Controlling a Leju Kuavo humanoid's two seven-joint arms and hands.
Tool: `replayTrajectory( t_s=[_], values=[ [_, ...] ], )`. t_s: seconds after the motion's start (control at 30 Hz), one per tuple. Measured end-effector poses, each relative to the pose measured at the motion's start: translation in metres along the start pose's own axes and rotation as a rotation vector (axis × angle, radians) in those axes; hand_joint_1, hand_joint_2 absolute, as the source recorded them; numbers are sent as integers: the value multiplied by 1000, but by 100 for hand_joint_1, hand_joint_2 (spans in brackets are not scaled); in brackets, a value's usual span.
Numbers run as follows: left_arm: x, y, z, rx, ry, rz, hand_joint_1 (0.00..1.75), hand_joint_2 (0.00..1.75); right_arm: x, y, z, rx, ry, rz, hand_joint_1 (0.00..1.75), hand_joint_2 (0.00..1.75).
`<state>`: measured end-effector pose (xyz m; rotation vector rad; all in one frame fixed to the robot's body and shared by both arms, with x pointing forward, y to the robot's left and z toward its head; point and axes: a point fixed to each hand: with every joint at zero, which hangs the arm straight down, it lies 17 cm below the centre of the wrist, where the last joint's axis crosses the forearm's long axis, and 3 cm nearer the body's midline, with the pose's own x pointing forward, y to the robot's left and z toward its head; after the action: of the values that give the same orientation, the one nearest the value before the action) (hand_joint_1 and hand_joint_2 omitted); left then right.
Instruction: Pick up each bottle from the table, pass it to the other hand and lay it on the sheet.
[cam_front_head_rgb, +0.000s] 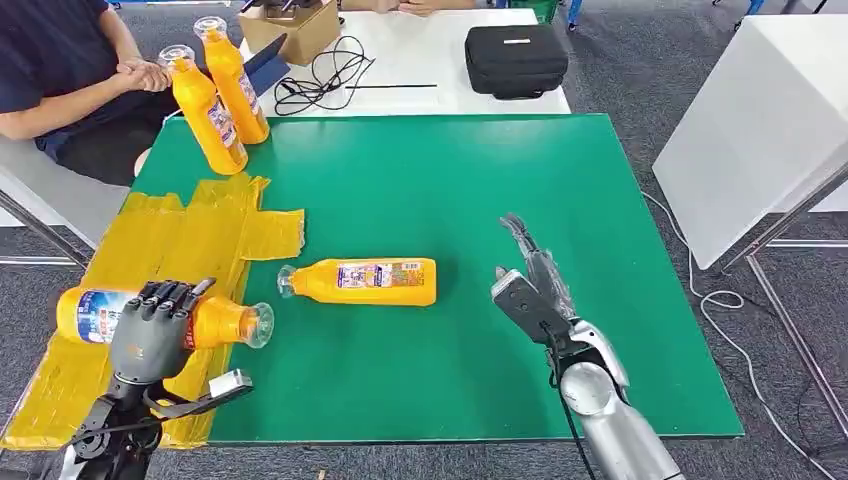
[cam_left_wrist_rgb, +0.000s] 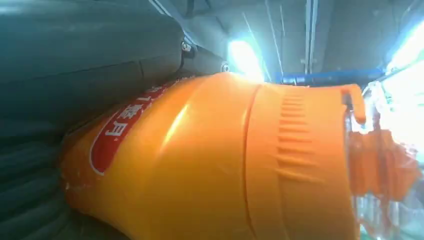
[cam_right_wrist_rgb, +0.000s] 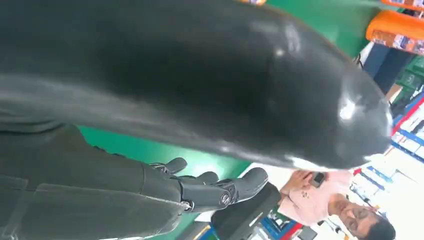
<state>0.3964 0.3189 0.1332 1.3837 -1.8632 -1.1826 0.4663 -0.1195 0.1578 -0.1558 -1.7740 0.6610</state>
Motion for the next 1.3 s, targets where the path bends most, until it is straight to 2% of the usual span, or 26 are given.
replayTrajectory(
  t_s=[0.27,0.63,0.67,0.7,0.83,0.87,1.1,1.3],
  values=[
    [1,-24,18,-65,43,41,175,175,2,2,-2,12,-9,-2,0,0],
    [8,-74,51,-234,67,47,175,175,5,10,-7,40,-21,10,0,0],
    [8,-75,51,-237,70,48,101,175,5,11,-7,41,-20,11,0,0],
    [7,-80,53,-250,75,50,0,175,5,11,-7,42,-20,11,0,0],
    [-1,-95,61,-299,108,49,0,175,3,13,-6,48,-22,17,0,0],
    [-4,-102,62,-319,122,49,0,0,2,14,-5,51,-24,19,0,0],
    [-15,-132,60,-423,107,38,0,0,-3,17,-5,70,-25,28,0,0],
    [-24,-141,69,-465,118,62,0,0,-6,26,0,88,-18,44,0,0]
  ],
)
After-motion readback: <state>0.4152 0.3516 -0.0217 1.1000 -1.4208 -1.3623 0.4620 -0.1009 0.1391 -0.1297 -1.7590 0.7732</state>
